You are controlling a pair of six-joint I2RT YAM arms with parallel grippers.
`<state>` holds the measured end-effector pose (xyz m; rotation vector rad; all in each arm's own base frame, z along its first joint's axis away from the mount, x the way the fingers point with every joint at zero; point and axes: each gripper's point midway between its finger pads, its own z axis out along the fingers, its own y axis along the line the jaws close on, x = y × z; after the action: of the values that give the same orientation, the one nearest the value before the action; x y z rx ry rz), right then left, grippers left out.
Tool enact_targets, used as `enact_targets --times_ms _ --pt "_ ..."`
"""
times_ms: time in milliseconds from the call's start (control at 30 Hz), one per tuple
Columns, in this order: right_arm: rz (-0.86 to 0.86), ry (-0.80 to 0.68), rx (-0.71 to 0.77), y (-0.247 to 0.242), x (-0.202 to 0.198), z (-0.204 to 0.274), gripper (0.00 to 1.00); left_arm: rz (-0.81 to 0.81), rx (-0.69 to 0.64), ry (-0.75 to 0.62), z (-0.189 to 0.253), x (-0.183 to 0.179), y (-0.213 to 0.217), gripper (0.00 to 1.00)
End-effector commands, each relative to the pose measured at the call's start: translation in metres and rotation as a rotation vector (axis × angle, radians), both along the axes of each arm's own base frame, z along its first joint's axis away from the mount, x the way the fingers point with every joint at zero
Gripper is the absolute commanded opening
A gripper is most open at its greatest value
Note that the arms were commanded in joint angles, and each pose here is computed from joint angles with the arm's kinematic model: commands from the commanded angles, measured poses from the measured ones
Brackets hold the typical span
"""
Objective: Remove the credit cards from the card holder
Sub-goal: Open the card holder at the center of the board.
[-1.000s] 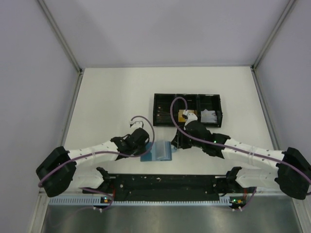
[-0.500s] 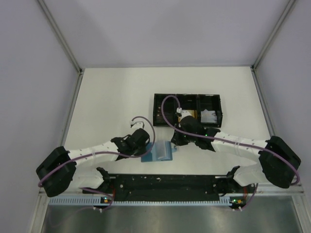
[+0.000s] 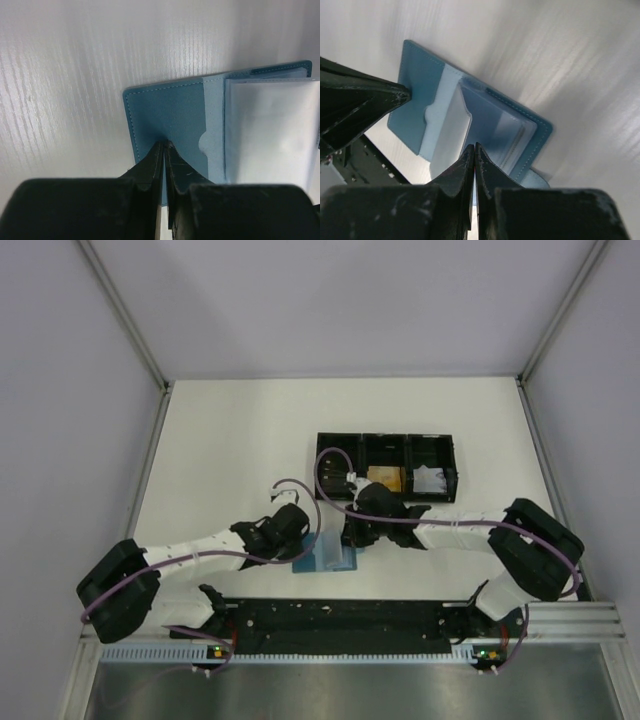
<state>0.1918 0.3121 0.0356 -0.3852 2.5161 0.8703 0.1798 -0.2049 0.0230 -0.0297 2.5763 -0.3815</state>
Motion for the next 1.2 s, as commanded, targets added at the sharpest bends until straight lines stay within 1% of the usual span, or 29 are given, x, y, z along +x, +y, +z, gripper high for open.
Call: enact_targets --times_ms 0,100,233,333,400,500,600,700,800,967,1067,1167 --pt "0.11 -0.06 0.164 0.038 -0.001 0.039 0.01 -0.013 -0.007 0.002 0.001 0.0 -0.005 0.07" --pt "0.169 -0.08 0.203 0.054 -0.008 0.056 0.02 0.001 -0.036 -0.021 0.008 0.002 -0.006 0.08" --pt "0.211 -0.089 0.198 0.072 -0.01 0.06 0.02 0.047 -0.077 -0.088 0.029 0.007 0.0 0.16" --pt "0.222 -0.081 0.162 0.082 -0.01 0.049 0.02 0.078 -0.107 -0.143 0.048 0.009 0.009 0.27" --pt "0.23 -0.067 0.148 0.09 -0.011 0.041 0.02 0.089 -0.131 -0.177 0.06 0.009 0.014 0.3" --pt "0.241 -0.046 0.122 0.098 -0.011 0.027 0.02 0.079 -0.188 -0.218 0.077 0.007 0.014 0.32" --pt "0.245 -0.033 0.097 0.102 -0.012 0.016 0.01 0.025 -0.274 -0.239 0.092 0.002 0.003 0.34" --pt "0.238 -0.028 0.081 0.101 -0.011 0.011 0.01 -0.035 -0.339 -0.237 0.093 -0.002 -0.011 0.33" --pt "0.23 -0.043 0.078 0.099 -0.009 0.018 0.01 -0.062 -0.344 -0.191 0.082 -0.006 -0.02 0.3" --pt "0.175 -0.107 0.048 0.086 0.002 0.037 0.01 -0.049 -0.251 -0.1 0.047 -0.008 -0.019 0.17" --pt "0.118 -0.136 0.003 0.069 0.01 0.043 0.01 -0.025 -0.198 -0.047 0.029 -0.01 -0.015 0.14" --pt "0.052 -0.15 -0.009 0.05 0.016 0.049 0.05 -0.002 -0.134 -0.015 0.015 -0.012 -0.007 0.11"
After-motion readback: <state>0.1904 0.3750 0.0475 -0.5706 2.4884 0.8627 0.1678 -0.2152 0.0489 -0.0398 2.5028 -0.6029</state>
